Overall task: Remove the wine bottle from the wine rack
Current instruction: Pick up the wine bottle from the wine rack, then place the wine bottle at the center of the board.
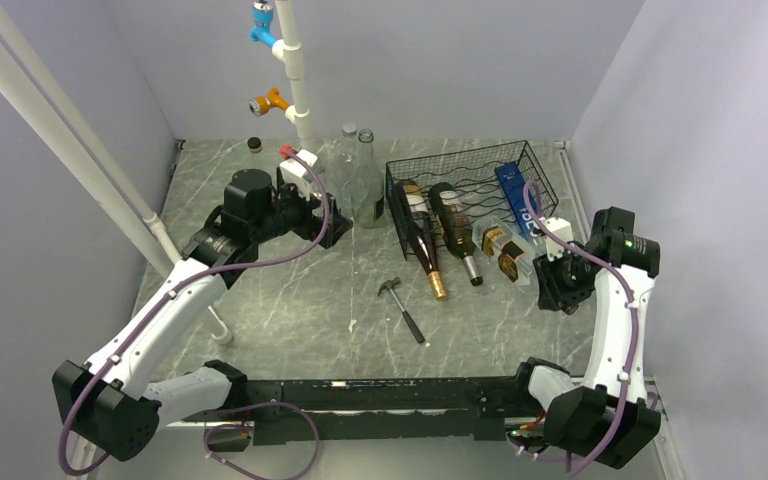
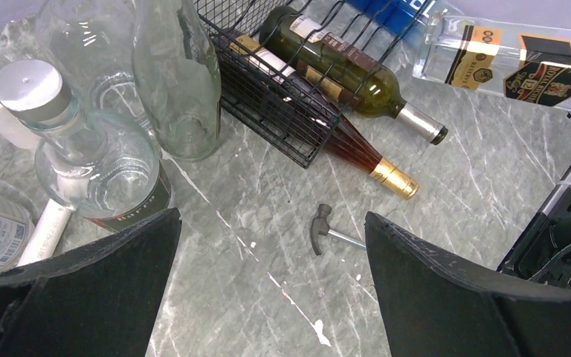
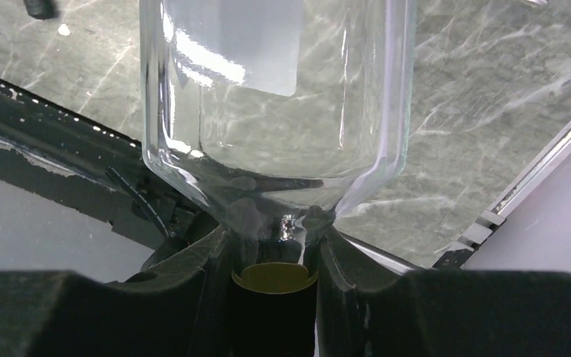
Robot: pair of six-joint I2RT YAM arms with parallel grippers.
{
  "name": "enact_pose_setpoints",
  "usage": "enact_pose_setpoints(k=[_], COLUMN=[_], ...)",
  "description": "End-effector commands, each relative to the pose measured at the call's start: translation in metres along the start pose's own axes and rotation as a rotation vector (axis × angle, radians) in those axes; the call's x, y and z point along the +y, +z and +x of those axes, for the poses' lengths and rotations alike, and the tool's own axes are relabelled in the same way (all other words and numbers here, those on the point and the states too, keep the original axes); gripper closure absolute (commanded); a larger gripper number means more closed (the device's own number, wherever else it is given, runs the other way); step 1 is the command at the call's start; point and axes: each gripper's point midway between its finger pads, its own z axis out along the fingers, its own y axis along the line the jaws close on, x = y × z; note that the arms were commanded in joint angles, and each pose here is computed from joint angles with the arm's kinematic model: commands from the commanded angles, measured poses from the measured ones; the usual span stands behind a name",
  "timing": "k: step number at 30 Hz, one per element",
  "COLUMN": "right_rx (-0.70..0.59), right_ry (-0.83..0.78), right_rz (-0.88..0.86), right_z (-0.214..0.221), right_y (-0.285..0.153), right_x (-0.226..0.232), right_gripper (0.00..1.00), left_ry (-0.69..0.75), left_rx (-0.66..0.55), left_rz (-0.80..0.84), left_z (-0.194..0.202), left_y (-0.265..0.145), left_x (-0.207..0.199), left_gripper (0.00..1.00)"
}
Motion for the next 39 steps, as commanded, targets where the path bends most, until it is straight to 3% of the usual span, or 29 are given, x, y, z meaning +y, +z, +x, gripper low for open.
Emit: enact_pose_setpoints(k=[1, 12, 22, 39], right_rx=[-0.2, -0.206, -0.157, -0.097], right_ry=[-0.115, -0.251, -0.437, -1.015], right_rz=[-0.001, -0.075, -0.197, -0.357], right_z=[-0.038, -0.048, -0.048, -0.07], right_y=[-0.031, -0.044, -0.034, 0.003], right_x=[0.011, 0.027, 0.075, 0.128], right_gripper=[1.0, 1.0, 1.0, 1.0], left_ry=[0.024, 0.093, 0.182, 0.137], left_rx=[-0.036, -0.082, -0.146, -0.066], left_rz=[0.024, 0.209, 0.339, 0.743], left_z=[-0.009, -0.013, -0.016, 0.013], left_y=[0.002, -0.005, -0.017, -0.016], left_x=[-0.002, -0.035, -0.059, -0.109], left_gripper=[0.01, 0.01, 0.01, 0.01])
